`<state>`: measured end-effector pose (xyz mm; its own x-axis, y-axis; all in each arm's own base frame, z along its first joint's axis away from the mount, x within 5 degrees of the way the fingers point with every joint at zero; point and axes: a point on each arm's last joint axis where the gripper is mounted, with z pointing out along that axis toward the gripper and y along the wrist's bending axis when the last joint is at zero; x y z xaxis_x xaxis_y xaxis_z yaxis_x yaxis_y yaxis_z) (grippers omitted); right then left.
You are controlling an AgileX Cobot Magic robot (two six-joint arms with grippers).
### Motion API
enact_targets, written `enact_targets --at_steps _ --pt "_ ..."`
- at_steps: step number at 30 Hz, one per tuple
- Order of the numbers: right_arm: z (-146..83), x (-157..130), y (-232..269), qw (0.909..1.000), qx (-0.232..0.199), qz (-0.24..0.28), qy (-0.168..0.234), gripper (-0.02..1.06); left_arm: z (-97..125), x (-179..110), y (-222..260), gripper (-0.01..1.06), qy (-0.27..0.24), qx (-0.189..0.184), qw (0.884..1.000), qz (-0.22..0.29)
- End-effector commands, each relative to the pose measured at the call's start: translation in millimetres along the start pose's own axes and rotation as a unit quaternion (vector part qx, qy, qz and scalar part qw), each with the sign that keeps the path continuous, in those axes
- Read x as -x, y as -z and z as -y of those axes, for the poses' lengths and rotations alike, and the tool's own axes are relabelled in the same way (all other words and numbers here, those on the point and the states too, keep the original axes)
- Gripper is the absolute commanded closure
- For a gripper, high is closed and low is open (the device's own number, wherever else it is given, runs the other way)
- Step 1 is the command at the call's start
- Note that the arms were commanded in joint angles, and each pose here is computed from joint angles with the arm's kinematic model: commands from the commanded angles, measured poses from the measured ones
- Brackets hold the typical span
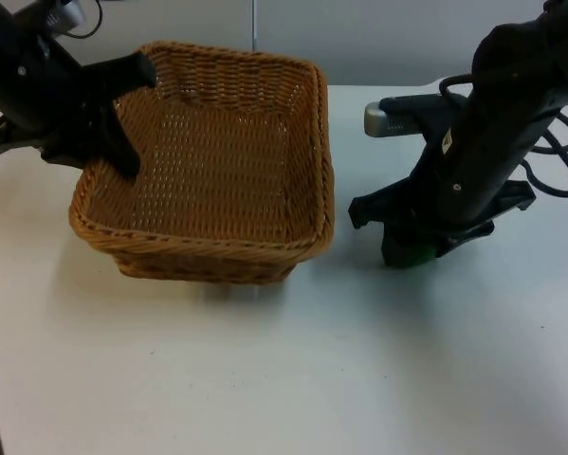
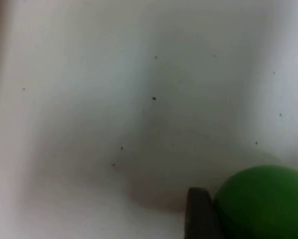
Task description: Pick up the basket with the left hand and place the ball into the basket with the right hand.
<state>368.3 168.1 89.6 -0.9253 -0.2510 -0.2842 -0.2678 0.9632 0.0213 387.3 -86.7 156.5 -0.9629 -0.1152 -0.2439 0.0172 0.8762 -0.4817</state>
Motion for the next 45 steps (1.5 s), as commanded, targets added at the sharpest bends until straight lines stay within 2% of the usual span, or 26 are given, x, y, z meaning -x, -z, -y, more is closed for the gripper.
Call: enact_targets --at_steps 1,2,4,7,8,10,11,14,15,19,20,24,28,35,45 --pt "-1.0 4.9 2.8 0.9998 -0.006 0.01 0.014 0.91 4.4 1.4 5.8 1.05 0.007 -0.009 1.0 0.012" --pt "0.1 7.7 5.0 0.9994 -0.014 0.013 0.028 1.04 4.4 1.4 5.8 1.05 0.007 -0.009 1.0 0.012" --pt "1.3 13.2 8.9 0.9991 -0.024 0.02 0.03 1.05 4.4 1.4 5.8 1.05 0.007 -0.009 1.0 0.012" --pt "9.5 41.4 35.6 0.9943 -0.086 0.061 0.02 1.05 4.4 1.4 5.8 1.05 0.007 -0.009 1.0 0.012" --pt "9.5 41.4 35.6 0.9943 -0.086 0.061 0.02 1.05 4.4 1.4 5.8 1.05 0.007 -0.009 1.0 0.012" --pt "13.1 65.4 63.0 0.987 -0.124 0.098 0.03 1.05 4.4 1.4 5.8 1.05 0.007 -0.009 1.0 0.012" --pt "10.9 75.0 77.2 0.9845 -0.128 0.116 0.032 1.05 4.3 1.3 5.8 1.05 0.006 -0.008 1.0 0.011" --pt "-5.1 100.3 119.2 0.9783 -0.099 0.177 0.043 1.05 4.3 1.3 5.8 1.05 0.006 -0.008 1.0 0.011" --pt "-5.1 100.3 119.2 0.9783 -0.099 0.177 0.043 1.05 4.3 1.3 5.8 1.05 0.006 -0.008 1.0 0.011" --pt "-32.4 117.6 160.6 0.9704 -0.04 0.232 0.056 1.05 4.1 1.6 5.8 1.05 0.006 -0.007 1.0 0.013" --pt "-32.4 117.6 160.6 0.9704 -0.04 0.232 0.056 1.05 4.1 1.6 5.8 1.05 0.006 -0.007 1.0 0.013" --pt "-65.0 114.9 167.4 0.9698 0.034 0.231 0.069 1.05 4.1 1.8 5.8 1.05 0.006 -0.007 1.0 0.014" --pt "-82.2 110.1 156.0 0.9721 0.062 0.214 0.073 1.05 4.1 1.8 5.8 1.05 0.006 -0.007 1.0 0.014" --pt "-113.1 98.6 113.0 0.9765 0.092 0.165 0.104 1.05 2.8 5.3 6.0 1.05 0.006 0.0 0.999 0.033" --pt "-127.2 87.6 68.6 0.9802 0.089 0.119 0.131 1.05 0.2 12.3 6.7 1.05 0.007 0.014 0.997 0.072"
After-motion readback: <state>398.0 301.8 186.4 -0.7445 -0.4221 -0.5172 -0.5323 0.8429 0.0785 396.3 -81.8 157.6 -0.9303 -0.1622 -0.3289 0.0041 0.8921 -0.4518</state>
